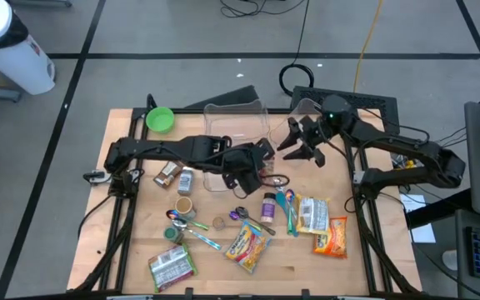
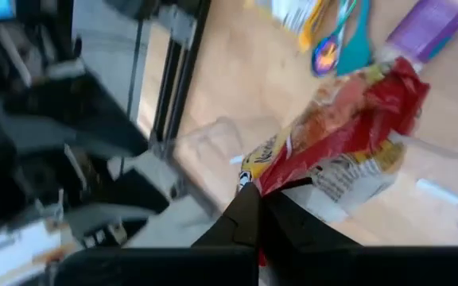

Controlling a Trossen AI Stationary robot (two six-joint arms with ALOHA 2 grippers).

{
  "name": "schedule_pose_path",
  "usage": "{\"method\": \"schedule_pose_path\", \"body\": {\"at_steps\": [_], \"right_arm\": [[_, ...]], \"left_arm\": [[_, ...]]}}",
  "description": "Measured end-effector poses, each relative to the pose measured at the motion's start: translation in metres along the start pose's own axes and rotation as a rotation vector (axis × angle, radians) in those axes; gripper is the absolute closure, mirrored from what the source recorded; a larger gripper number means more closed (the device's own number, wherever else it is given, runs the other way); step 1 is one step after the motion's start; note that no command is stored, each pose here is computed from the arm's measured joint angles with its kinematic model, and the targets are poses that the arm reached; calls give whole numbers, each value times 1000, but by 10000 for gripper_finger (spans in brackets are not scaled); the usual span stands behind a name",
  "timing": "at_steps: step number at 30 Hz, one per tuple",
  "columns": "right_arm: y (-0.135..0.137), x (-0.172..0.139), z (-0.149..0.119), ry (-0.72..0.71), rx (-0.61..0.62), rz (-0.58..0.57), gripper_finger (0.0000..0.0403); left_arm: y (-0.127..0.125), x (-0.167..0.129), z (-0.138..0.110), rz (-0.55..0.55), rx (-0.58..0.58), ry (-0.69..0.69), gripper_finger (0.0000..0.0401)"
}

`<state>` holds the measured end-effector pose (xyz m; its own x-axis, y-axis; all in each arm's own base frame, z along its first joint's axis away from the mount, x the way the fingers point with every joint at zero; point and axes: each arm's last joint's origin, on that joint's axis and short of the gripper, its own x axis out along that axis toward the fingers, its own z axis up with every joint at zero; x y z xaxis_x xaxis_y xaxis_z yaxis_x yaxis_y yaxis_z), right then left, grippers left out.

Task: Pick & Place Food Item
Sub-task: Put the red noodle pack into the top left transparent bin

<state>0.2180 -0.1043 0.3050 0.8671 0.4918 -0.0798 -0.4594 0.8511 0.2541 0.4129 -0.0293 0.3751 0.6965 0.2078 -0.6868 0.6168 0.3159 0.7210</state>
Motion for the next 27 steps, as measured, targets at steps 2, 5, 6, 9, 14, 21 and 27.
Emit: {"method": "schedule_pose_path", "body": {"at_steps": [2, 5, 6, 9, 14, 21, 27], "right_arm": [[-3, 3, 1, -11, 15, 49, 234], [-8, 8, 2, -29, 35, 84, 234], [-10, 10, 2, -34, 43, 88, 234], [-17, 15, 0, -37, 80, 109, 234], [-26, 24, -5, -35, 123, 164, 234], [-28, 38, -5, -39, 130, 208, 234], [-27, 46, -7, -27, 141, 230, 234]], "left_arm": [[0, 0, 2, -3, 8, -25, 399], [0, 0, 3, -3, 22, -43, 400], [0, 0, 3, 0, 22, -44, 400], [2, 0, 2, 11, 18, -47, 399], [7, 0, 3, 45, 5, -76, 398], [8, 1, -1, 42, 10, -76, 399], [9, 2, -4, 40, 10, -78, 399]]}}
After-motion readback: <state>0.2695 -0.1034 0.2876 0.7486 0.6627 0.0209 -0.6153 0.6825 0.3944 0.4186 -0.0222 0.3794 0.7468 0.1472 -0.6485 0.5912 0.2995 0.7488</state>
